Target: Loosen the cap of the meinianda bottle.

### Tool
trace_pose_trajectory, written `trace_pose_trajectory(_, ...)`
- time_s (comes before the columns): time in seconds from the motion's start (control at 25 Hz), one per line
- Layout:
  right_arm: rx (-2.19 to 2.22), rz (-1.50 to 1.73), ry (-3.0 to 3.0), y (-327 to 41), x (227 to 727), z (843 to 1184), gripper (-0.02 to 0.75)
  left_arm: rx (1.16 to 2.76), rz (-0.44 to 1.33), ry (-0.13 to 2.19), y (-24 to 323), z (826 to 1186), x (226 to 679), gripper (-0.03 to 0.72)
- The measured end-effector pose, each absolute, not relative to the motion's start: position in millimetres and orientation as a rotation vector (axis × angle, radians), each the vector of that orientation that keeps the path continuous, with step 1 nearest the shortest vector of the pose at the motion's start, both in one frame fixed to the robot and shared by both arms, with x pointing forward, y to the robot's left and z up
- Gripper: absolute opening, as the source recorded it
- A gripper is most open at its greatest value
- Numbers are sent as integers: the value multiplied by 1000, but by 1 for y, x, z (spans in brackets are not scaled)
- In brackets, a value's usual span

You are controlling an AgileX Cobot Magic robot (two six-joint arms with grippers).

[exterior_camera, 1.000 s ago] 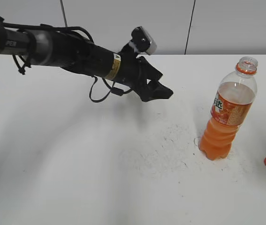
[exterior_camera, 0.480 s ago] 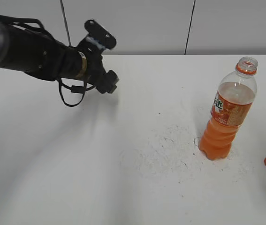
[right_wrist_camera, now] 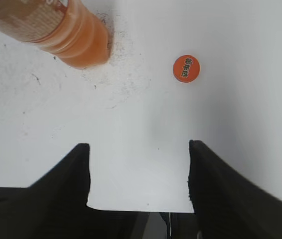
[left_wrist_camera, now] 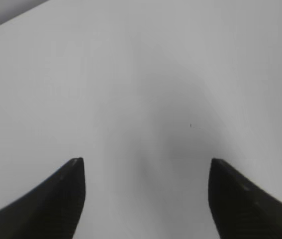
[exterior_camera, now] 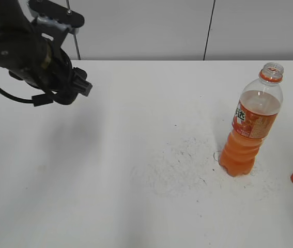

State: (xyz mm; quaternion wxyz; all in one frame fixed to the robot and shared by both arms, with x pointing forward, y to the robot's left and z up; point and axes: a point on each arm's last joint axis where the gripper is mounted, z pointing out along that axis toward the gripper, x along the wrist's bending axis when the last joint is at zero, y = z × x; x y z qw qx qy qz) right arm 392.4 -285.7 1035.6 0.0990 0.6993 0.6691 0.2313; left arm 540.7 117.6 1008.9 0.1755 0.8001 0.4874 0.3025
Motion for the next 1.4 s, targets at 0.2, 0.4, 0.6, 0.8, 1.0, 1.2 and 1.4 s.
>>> trace_pose_trajectory(0.2, 2041, 684, 2024, -284, 371, 1046, 459, 2302, 785, 1357, 125, 1050, 494, 592)
trace_pose_trajectory(0.4, 1980, 722, 2044, -282, 335, 1060, 460, 2207, 671, 1272, 145, 1087, 433, 592)
trace_pose_trajectory(0.6, 1897, 799, 2009, -280, 300, 1070, 460, 2133, 527, 1202, 180, 1112, 373, 585)
trace_pose_trajectory(0.8, 1732, 945, 1889, -279, 264, 1079, 460, 2050, 466, 1133, 226, 1116, 325, 581)
trace_pose_trajectory(1.0, 1526, 986, 1851, -279, 238, 1080, 460, 2102, 410, 981, 253, 1087, 292, 578)
trace_pose_trajectory(1.2, 1451, 955, 1866, -280, 234, 1079, 460, 2130, 380, 877, 266, 1067, 274, 577)
trace_pose_trajectory(1.4, 1527, 859, 1936, -283, 245, 1046, 460, 2122, 393, 848, 273, 1064, 268, 575)
